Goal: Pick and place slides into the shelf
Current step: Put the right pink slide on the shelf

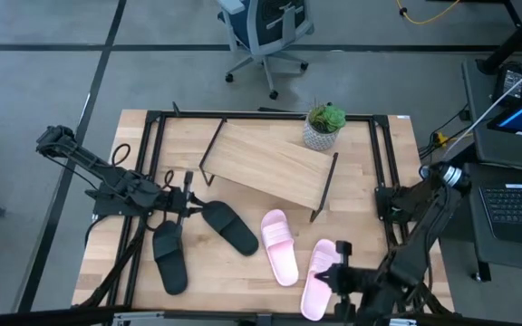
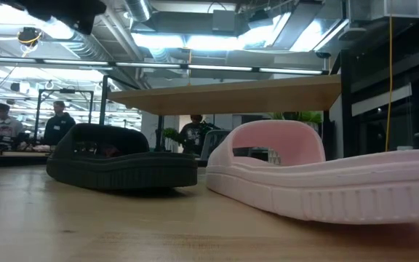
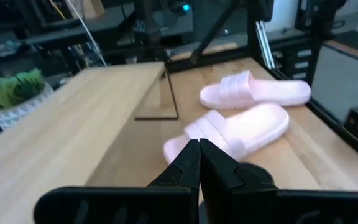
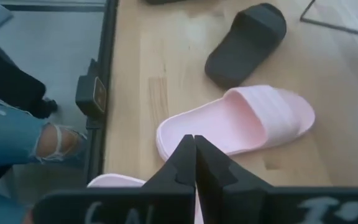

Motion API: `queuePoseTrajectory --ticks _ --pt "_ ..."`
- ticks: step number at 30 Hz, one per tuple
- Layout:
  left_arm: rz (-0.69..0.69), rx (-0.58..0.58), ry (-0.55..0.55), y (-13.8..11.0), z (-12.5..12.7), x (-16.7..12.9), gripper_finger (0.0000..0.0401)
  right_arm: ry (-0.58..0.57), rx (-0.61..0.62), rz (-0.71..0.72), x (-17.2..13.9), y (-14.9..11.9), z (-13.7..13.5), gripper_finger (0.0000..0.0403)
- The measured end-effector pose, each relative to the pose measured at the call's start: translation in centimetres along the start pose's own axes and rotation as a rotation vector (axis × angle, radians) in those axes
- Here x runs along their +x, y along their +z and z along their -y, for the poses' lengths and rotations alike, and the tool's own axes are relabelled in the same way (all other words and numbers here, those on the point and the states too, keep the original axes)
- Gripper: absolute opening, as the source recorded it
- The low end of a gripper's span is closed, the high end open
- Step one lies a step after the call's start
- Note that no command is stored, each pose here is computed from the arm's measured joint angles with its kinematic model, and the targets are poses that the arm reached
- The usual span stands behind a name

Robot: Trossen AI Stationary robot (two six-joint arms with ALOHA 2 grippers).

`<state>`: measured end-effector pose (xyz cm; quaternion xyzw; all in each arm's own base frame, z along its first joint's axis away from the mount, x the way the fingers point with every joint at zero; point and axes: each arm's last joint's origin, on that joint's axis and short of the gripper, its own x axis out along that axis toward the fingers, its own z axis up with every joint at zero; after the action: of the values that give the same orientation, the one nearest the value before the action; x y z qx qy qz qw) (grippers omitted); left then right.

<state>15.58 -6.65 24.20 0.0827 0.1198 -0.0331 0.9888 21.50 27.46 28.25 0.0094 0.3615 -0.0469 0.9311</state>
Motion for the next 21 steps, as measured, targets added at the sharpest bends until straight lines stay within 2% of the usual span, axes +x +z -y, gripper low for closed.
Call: queuePoseTrajectory --ticks 4,12,21 --pt "-0.012 -0.022 -0.077 -0.1 0.2 0.0 0.0000 -0.047 0.063 -0.039 1.2 0.0 -1.6 0.0000" --pt "-0.016 -0.027 -0.173 -0.2 1.2 -0.2 0.0000 -0.107 0.026 -0.152 3.2 0.2 -4.7 0.0000" --pt "-0.010 -0.008 -0.206 -0.2 1.9 -0.6 0.0000 -0.209 0.224 -0.348 3.7 0.3 -5.1 0.0006"
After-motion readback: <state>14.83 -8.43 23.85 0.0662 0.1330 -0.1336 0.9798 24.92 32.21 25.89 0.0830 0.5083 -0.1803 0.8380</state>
